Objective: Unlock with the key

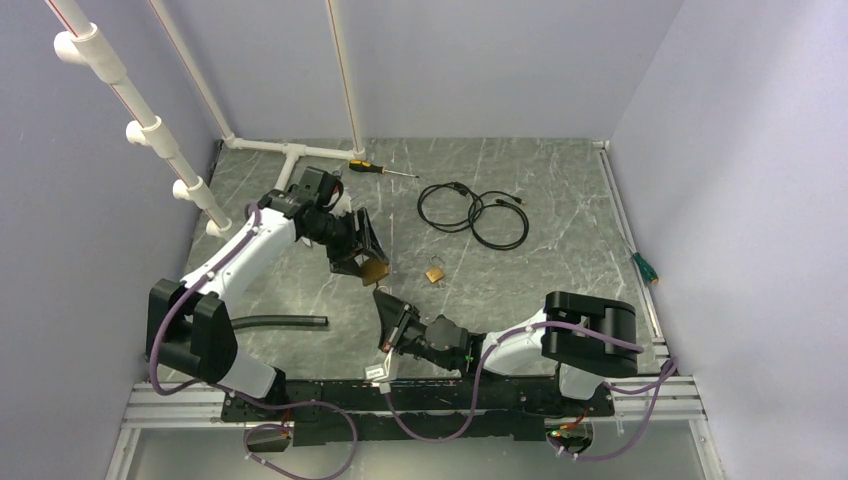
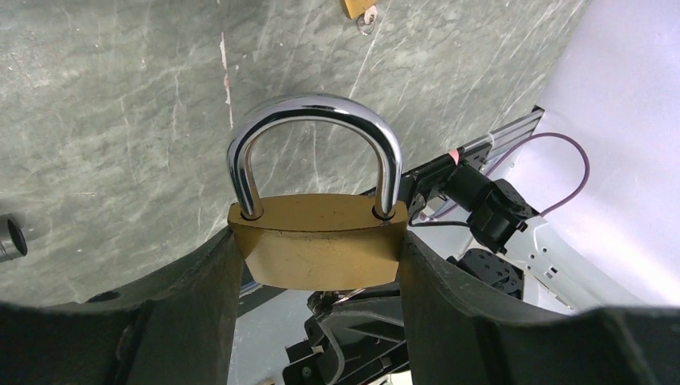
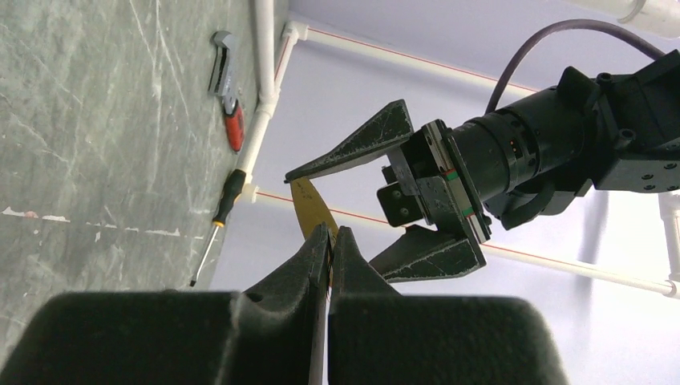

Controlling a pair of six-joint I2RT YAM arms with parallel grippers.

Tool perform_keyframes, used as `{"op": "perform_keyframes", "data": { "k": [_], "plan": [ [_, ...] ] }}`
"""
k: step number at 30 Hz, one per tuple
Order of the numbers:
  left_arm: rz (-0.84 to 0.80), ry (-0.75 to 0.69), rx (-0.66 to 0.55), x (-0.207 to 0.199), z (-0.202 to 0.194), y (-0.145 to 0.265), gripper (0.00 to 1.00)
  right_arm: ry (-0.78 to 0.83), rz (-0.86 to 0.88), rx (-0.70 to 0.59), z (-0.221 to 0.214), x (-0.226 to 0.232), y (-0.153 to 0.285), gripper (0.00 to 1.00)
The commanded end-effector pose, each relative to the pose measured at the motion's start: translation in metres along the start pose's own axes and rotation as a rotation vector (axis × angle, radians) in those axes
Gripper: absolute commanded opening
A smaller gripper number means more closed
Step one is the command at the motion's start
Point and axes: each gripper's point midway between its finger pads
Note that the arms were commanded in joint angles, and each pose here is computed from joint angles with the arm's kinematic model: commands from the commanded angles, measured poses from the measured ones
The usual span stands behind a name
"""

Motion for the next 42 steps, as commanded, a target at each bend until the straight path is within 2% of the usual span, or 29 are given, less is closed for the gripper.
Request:
{"op": "perform_keyframes", "data": {
  "k": [1, 7, 13, 25, 33, 36, 39, 42],
  "plan": [
    [0.003, -0.013, 0.075, 0.005, -0.032, 0.016, 0.0, -0.033, 0.026, 0.143, -0.032, 0.006, 0.006, 0.0],
    [0.001, -0.02, 0.064, 0.006, -0.034, 0.019, 0.0, -0.027, 0.024, 0.138, -0.032, 0.003, 0.005, 0.0],
    [-0.023, 0.05, 0.077, 0.001, -0.032, 0.011, 0.0, -0.025, 0.036, 0.127, -0.024, 0.009, 0.004, 0.0],
    [-0.11, 0.119, 0.034, -0.028, -0.002, 0.007, 0.0, -0.049, 0.048, 0.066, 0.012, 0.018, 0.015, 0.0],
    [-0.115, 0.137, 0.014, -0.026, 0.012, 0.008, 0.0, -0.058, 0.032, 0.053, 0.022, 0.015, 0.019, 0.0],
    [-0.123, 0.124, -0.017, -0.026, 0.018, 0.007, 0.0, -0.19, -0.106, 0.132, 0.007, -0.02, 0.019, 0.0],
    [-0.149, 0.1, -0.067, -0.03, 0.024, 0.011, 0.0, -0.481, -0.308, 0.181, -0.018, -0.071, 0.028, 0.0],
    [-0.154, 0.076, -0.116, -0.033, 0.029, 0.017, 0.0, -0.748, -0.347, 0.137, -0.031, -0.096, 0.035, 0.0]
  ]
}}
Point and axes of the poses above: each gripper's point midway between its finger pads, its own y axis back along the fingers, its own x axis along the line the jaws close on, z = x × y, and after that the axes turned 4 degrees about y, right-handed
